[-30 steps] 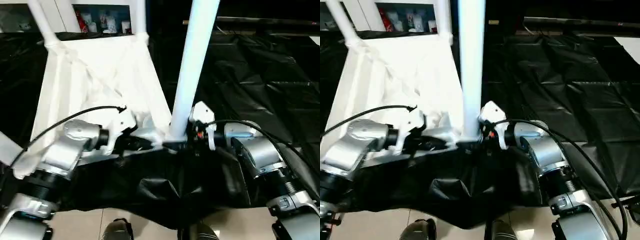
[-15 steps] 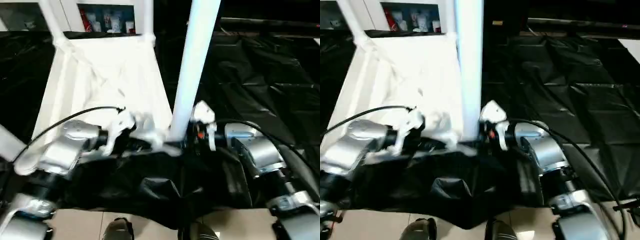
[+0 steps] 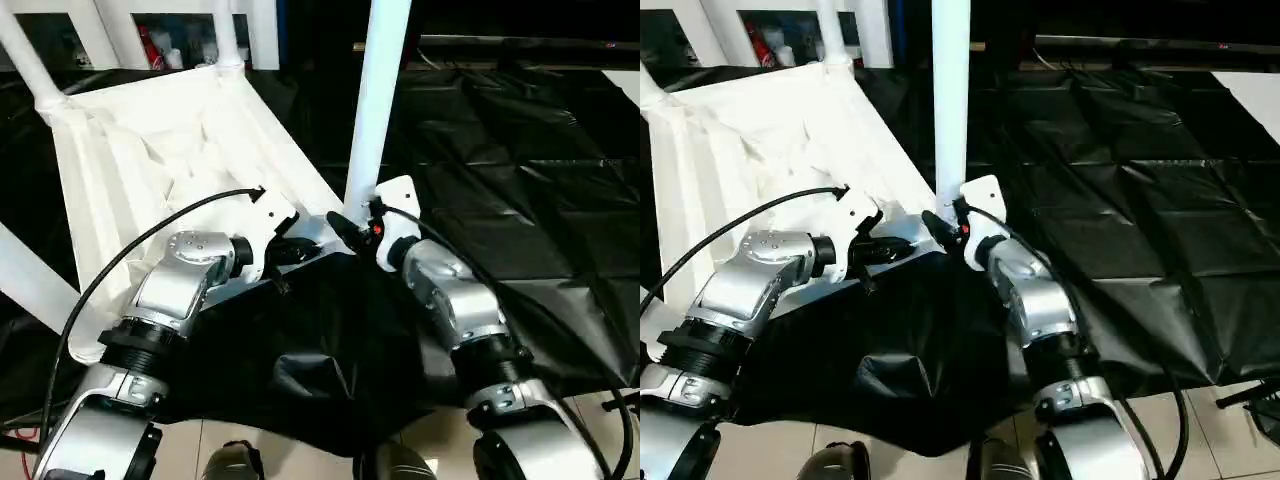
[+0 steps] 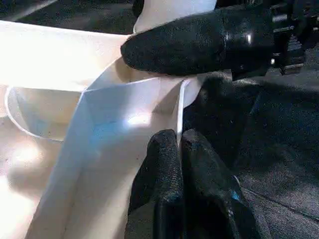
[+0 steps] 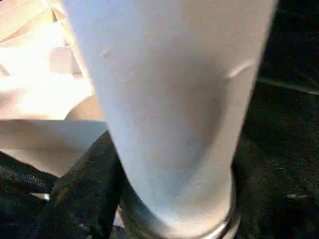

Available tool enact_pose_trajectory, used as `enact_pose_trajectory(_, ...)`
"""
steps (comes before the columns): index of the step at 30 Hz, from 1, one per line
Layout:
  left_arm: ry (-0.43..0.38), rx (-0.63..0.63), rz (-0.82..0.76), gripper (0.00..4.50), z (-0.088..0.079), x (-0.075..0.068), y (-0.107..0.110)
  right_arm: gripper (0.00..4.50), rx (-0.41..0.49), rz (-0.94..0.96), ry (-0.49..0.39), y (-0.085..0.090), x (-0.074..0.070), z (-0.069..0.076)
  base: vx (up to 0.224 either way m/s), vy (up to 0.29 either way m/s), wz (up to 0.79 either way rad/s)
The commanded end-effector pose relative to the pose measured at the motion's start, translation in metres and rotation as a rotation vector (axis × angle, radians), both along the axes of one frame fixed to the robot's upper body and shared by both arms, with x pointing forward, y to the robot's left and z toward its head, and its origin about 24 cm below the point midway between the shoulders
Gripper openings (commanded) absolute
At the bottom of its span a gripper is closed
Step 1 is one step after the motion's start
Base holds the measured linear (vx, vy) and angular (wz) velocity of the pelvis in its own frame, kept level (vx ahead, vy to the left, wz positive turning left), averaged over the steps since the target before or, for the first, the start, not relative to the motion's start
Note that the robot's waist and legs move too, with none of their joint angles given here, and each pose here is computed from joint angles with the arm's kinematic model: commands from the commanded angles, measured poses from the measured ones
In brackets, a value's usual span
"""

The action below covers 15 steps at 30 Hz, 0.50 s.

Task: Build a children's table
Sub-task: Rotate leg to tighten

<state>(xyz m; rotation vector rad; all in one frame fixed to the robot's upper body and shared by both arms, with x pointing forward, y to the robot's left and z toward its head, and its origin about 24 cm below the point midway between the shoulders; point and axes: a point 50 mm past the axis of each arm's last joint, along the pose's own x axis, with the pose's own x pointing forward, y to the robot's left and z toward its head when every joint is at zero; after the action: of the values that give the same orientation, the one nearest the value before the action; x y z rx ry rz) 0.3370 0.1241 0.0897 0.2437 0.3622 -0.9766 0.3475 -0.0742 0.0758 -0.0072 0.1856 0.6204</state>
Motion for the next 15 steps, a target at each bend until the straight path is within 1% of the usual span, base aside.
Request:
enact_pose_trajectory(1, -0.077, -0.050, -0.044, 0.00, 0.013, 0.001, -0.016, 3.43, 0.004, 0.270, 0.049, 0.051, -0.024, -0.011, 0.000, 0.000, 0.00)
enact_pose_trajectory(2, -0.078, -0.050, -0.050, 0.00, 0.013, 0.000, -0.016, 3.70, -0.003, 0.271, 0.044, 0.051, -0.023, -0.011, 0.000, 0.000, 0.00)
enact_pose_trajectory(3, -0.083, -0.048, -0.091, 0.00, 0.013, -0.003, -0.014, 3.79, -0.033, 0.298, 0.025, 0.044, -0.023, -0.010, 0.000, 0.000, 0.00)
enact_pose_trajectory(4, -0.085, -0.046, -0.108, 0.00, 0.012, -0.004, -0.013, 3.79, -0.044, 0.310, 0.017, 0.041, -0.022, -0.010, 0.000, 0.000, 0.00)
enact_pose_trajectory(5, -0.082, -0.039, -0.131, 0.00, 0.012, -0.007, -0.011, 3.79, -0.050, 0.333, 0.014, 0.034, -0.022, -0.009, 0.000, 0.000, 0.00)
enact_pose_trajectory(6, -0.073, -0.035, -0.172, 0.00, 0.011, -0.010, -0.008, 3.79, -0.055, 0.382, 0.009, 0.024, -0.022, -0.006, 0.000, 0.000, 0.00)
enact_pose_trajectory(8, -0.064, -0.029, -0.210, 0.00, 0.010, -0.013, -0.005, 3.79, -0.063, 0.454, 0.001, 0.014, -0.024, -0.003, 0.000, 0.000, 0.00)
enact_pose_trajectory(9, -0.064, -0.029, -0.210, 0.00, 0.010, -0.013, -0.005, 3.79, -0.063, 0.454, 0.001, 0.014, -0.024, -0.003, 0.000, 0.000, 0.00)
enact_pose_trajectory(10, -0.049, -0.020, -0.252, 0.00, 0.009, -0.017, -0.002, 3.79, -0.065, 0.535, -0.001, 0.006, -0.028, 0.000, 0.000, 0.000, 0.00)
enact_pose_trajectory(11, -0.048, -0.019, -0.257, 0.00, 0.008, -0.018, -0.001, 3.79, -0.066, 0.542, 0.000, 0.005, -0.028, 0.001, 0.000, 0.000, 0.00)
enact_pose_trajectory(12, -0.043, -0.012, -0.294, 0.00, 0.008, -0.020, 0.001, 3.79, -0.074, 0.599, 0.004, -0.001, -0.031, 0.003, 0.000, 0.000, 0.00)
enact_pose_trajectory(13, -0.043, -0.012, -0.294, 0.00, 0.008, -0.020, 0.001, 3.79, -0.074, 0.599, 0.004, -0.001, -0.031, 0.003, 0.000, 0.000, 0.00)
enact_pose_trajectory(15, -0.036, 0.001, -0.327, 0.00, 0.007, -0.023, 0.005, 3.79, -0.080, 0.654, 0.015, -0.009, -0.033, 0.006, 0.000, 0.000, 0.00)
